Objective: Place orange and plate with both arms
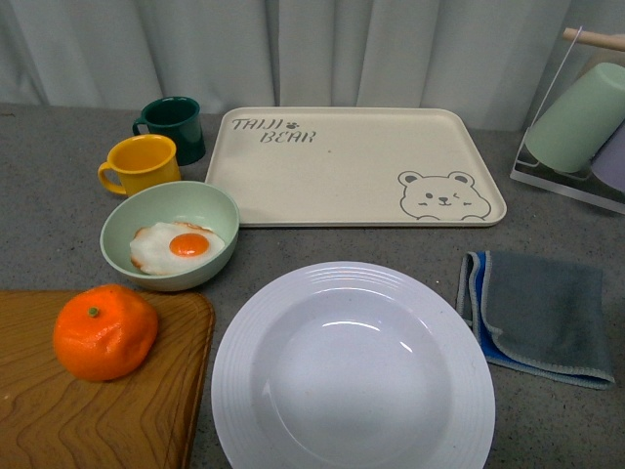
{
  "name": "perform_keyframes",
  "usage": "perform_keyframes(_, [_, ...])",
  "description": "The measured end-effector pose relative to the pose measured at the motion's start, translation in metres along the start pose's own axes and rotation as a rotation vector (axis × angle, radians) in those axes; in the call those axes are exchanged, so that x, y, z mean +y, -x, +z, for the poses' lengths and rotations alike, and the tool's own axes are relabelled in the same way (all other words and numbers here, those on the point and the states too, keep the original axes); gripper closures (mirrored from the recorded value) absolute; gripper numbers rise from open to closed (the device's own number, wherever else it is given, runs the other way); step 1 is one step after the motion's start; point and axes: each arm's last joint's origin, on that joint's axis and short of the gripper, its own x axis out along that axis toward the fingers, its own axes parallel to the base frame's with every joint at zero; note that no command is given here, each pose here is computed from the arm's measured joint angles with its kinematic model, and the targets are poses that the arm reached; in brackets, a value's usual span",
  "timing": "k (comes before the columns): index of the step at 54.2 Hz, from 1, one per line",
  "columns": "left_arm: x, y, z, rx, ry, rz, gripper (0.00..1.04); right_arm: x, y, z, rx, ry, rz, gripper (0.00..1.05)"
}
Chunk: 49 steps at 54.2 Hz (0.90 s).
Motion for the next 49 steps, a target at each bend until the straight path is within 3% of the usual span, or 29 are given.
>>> perform_keyframes(49, [0.0000, 0.0000, 0.0000, 0.000, 0.000, 0.000, 0.07, 0.0000, 0.0000, 0.0001, 0.000, 0.000, 0.000, 0.09])
